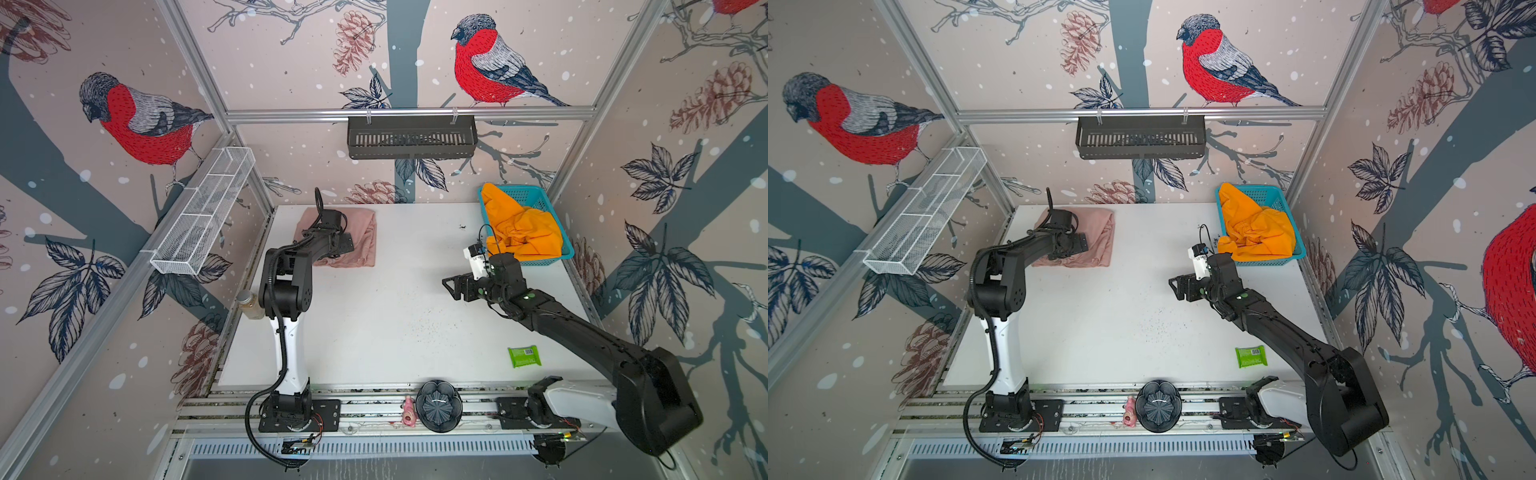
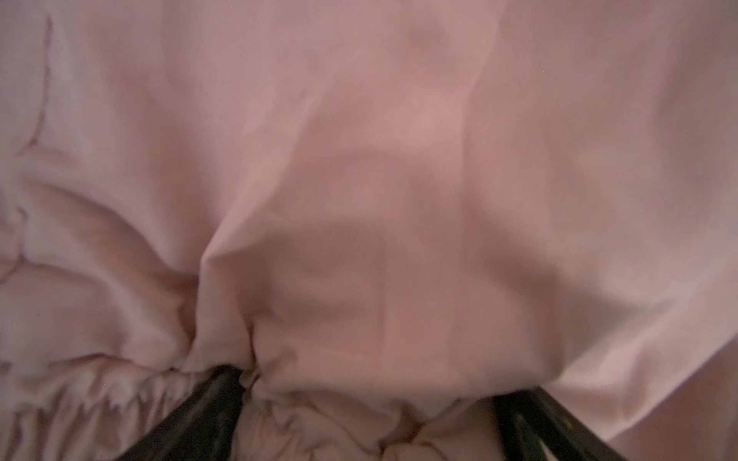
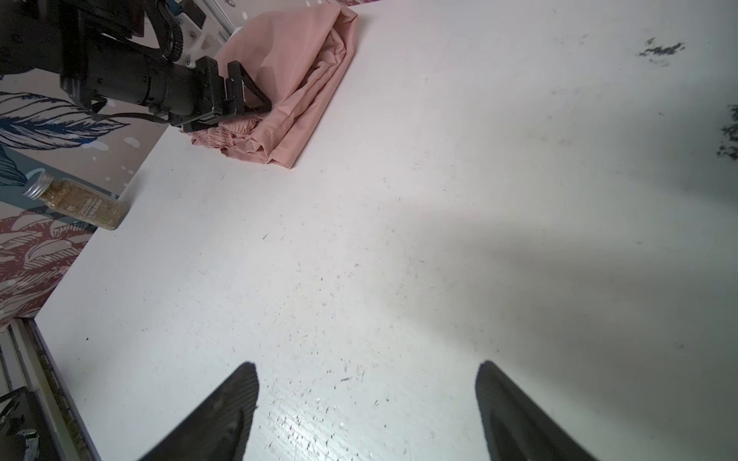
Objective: Fold and stack the shorts
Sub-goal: 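Reach the right gripper into the teal basket while left holds the pink shorts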
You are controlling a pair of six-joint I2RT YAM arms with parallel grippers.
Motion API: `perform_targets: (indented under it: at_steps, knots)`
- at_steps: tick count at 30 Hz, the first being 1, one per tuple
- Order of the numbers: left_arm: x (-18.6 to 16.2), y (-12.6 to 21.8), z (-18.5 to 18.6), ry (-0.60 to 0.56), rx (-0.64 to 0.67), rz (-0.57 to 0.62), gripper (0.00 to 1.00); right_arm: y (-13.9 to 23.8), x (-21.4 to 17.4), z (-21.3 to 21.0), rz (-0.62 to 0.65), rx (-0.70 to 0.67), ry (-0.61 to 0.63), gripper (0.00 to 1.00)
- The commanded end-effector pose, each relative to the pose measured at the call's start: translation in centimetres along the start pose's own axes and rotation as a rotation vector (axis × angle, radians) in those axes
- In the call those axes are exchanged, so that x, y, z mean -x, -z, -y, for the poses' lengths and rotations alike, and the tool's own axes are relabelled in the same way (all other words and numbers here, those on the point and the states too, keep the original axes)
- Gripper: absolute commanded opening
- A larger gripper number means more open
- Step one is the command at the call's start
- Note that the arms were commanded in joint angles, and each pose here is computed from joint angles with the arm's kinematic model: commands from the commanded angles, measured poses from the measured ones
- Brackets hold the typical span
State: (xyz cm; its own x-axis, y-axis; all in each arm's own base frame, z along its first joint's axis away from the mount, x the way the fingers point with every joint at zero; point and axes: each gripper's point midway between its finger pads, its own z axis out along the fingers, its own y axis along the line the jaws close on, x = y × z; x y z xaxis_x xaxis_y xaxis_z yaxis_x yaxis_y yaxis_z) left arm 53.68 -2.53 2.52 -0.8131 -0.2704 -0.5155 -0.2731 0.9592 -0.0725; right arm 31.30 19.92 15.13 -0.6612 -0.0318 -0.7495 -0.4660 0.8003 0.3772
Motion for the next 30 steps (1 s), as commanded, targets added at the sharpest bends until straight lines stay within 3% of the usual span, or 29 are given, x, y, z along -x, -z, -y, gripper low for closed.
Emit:
perform_targets:
  at_steps: [1, 5, 10, 15, 21, 26, 28, 30]
  knots:
    - [-4.2, -1.4, -4.0, -0.033, 0.106, -0.218, 0.97, 0.3, 1.5, 0.2, 0.044, 0.008, 0.009, 0.87]
    - [-4.6, -1.9, -6.4, 0.015, 0.109, -0.238, 0.97, 0.4, 1.9, 1.0, 0.049, -0.008, 0.001, 0.87]
    - [-4.4, -1.9, -6.7, 0.013, 0.096, -0.224, 0.97, -0.1, 2.4, 2.6, 0.031, -0.049, 0.009, 0.87]
    - [-1.6, 1.0, -7.9, -0.01, 0.184, -0.155, 0.97, 1.0, 4.7, 3.8, 0.066, -0.142, 0.035, 0.88]
    - [4.4, 11.9, -5.6, -0.004, 0.137, 0.067, 0.97, 3.4, 9.5, 5.7, 0.154, -0.256, 0.054, 0.89]
    - [5.4, 21.4, -2.0, -0.082, 0.118, 0.312, 0.97, 5.7, 14.6, 7.1, 0.244, -0.382, 0.097, 0.92]
    - [5.1, 25.4, 0.8, -0.125, 0.013, 0.435, 0.97, 6.3, 16.4, 8.0, 0.243, -0.441, 0.106, 0.93]
    - [4.7, 29.4, 3.3, -0.15, -0.179, 0.577, 0.97, 7.1, 17.7, 9.6, 0.252, -0.529, 0.096, 0.94]
